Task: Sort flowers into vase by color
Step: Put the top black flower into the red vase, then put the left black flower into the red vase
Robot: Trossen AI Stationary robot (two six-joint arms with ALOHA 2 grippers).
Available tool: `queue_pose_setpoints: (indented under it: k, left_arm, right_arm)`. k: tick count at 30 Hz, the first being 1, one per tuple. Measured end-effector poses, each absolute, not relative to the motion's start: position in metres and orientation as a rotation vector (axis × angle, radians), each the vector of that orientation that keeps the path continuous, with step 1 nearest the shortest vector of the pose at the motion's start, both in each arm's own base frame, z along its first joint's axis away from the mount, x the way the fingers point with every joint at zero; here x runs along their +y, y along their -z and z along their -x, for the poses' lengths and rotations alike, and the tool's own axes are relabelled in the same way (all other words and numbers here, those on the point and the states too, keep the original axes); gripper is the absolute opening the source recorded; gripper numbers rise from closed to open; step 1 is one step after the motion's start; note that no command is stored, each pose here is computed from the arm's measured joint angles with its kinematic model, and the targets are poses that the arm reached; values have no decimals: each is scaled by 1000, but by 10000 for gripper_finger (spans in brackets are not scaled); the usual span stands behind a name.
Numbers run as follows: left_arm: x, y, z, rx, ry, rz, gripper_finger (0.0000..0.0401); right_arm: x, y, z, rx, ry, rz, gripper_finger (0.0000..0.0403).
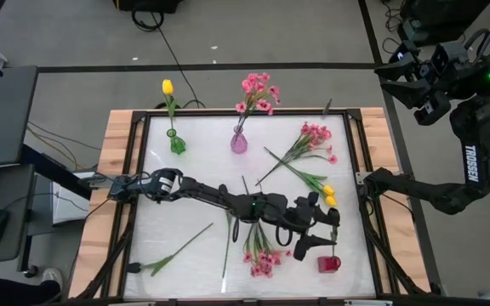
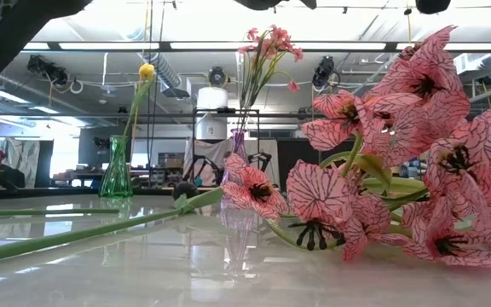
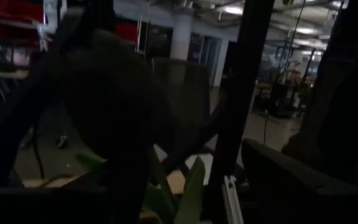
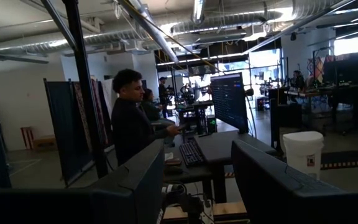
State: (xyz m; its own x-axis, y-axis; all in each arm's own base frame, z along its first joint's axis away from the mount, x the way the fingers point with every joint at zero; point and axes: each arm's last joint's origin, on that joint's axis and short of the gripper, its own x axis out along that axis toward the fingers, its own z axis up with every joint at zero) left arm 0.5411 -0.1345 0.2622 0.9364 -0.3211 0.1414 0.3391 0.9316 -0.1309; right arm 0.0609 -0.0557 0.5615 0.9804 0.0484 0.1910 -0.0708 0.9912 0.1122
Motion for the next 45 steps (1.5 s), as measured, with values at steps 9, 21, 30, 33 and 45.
queue_pose_setpoints:
  k: [9,21,30,33,45]
  left_arm:
    - [-136,-257,-541,-61,335,148,259]
    - [-132,-249,-543,11,277,111,259]
    - [-121,-265,-536,77,249,73,259]
    - [-113,-276,-531,126,225,45,259]
    - [-104,-283,-512,380,203,38,259]
  right_arm:
    - [-56,-561,-61,-189,-60,-120,196]
    - [-56,-561,-61,-189,-60,-119,196]
    - [-56,-561,-61,-189,-60,-119,196]
    - [-56,-561,-61,-189,-60,-119,196]
    - [-56,-561,-61,-189,-60,-119,196]
